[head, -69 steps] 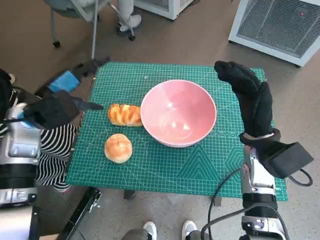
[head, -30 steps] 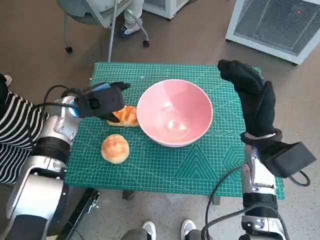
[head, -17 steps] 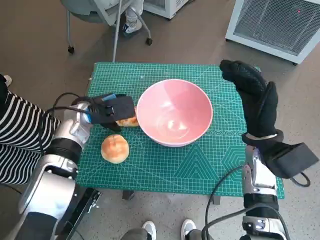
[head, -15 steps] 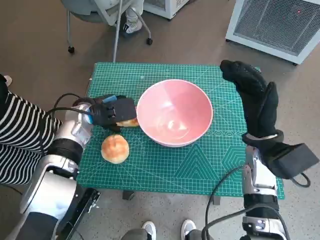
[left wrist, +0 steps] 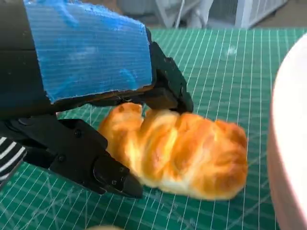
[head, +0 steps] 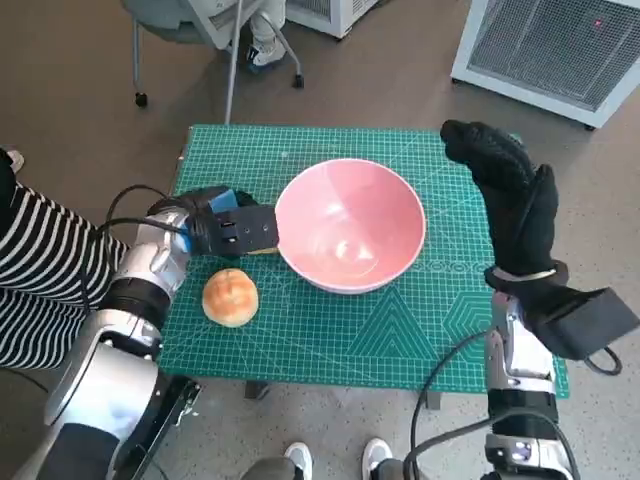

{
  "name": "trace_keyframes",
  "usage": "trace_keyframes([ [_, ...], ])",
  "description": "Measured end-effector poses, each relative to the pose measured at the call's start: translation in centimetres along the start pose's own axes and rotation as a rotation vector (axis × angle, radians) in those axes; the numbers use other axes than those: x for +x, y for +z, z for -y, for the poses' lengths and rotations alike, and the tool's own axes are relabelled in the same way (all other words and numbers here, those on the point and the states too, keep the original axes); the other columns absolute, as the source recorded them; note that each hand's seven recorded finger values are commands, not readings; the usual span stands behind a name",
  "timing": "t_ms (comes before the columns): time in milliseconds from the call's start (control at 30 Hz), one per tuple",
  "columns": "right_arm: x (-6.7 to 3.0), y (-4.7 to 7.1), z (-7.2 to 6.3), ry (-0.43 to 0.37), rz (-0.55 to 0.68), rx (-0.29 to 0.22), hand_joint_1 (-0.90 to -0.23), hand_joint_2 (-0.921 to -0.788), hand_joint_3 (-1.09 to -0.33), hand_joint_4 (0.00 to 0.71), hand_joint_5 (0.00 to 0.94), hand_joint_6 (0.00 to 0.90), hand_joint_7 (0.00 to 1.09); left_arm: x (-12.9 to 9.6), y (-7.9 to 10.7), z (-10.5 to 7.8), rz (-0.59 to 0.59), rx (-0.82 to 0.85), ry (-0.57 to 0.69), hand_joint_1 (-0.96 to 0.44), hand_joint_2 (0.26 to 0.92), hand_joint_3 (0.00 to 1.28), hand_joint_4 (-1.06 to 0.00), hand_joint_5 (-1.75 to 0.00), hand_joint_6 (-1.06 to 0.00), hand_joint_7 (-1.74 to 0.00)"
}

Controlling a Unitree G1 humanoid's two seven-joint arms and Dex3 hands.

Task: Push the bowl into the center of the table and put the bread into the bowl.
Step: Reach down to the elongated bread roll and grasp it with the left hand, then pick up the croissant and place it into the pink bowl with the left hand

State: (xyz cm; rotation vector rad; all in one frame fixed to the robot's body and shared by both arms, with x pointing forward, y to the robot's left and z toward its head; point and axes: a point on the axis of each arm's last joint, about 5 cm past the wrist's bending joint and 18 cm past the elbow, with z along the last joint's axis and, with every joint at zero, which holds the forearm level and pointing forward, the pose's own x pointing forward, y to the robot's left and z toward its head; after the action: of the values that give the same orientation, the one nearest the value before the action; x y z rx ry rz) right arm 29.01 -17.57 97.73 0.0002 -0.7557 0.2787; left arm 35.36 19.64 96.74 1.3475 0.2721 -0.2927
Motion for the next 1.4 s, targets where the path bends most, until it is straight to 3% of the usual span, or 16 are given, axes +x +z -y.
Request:
trace_keyframes([
  [33,0.00,0.0,0.0,0.000,0.000,0.000,-0.812,-0.921,-0.718,0.203,0.001,0.065,0.53,0.0,0.0,0.1,0.005,0.003,0.011,-0.02,0.870,0.04,-0.81,-0.52,-0.74,-0.54],
  [100,0.00,0.0,0.0,0.001,0.000,0.001,-0.812,-0.921,-0.718,0.203,0.001,0.064,0.53,0.0,-0.1,0.3,0.015,0.011,0.035,-0.01,0.900,0.07,-0.73,-0.92,-0.63,-0.93],
  [133,0.01,0.0,0.0,0.001,0.000,0.001,-0.812,-0.921,-0.718,0.203,0.001,0.064,0.53,0.0,-0.1,0.3,0.018,0.013,0.044,-0.01,0.900,0.07,-0.73,-0.92,-0.63,-0.93],
  [167,0.01,0.0,-0.1,0.001,-0.001,0.002,-0.811,-0.921,-0.719,0.203,0.001,0.063,0.53,0.0,-0.1,0.4,0.022,0.018,0.057,0.00,0.910,0.09,-0.70,-1.07,-0.61,-1.04],
  [233,0.01,0.0,-0.1,0.002,-0.001,0.003,-0.810,-0.921,-0.720,0.203,0.001,0.062,0.53,0.0,-0.1,0.5,0.028,0.029,0.076,0.00,0.915,0.08,-0.69,-1.15,-0.61,-1.08],
  [700,0.02,-0.1,-0.2,0.004,-0.004,0.007,-0.798,-0.921,-0.725,0.202,0.000,0.062,0.53,-0.2,-0.6,1.4,0.058,0.067,0.168,0.00,0.920,0.02,-0.71,-1.21,-0.71,-1.00],
  [1400,-0.01,-0.1,-0.2,0.005,-0.011,0.010,-0.787,-0.921,-0.748,0.202,0.001,0.059,0.53,-0.6,-2.1,0.5,0.045,0.070,0.218,0.00,0.916,0.01,-0.73,-1.10,-0.72,-1.08],
])
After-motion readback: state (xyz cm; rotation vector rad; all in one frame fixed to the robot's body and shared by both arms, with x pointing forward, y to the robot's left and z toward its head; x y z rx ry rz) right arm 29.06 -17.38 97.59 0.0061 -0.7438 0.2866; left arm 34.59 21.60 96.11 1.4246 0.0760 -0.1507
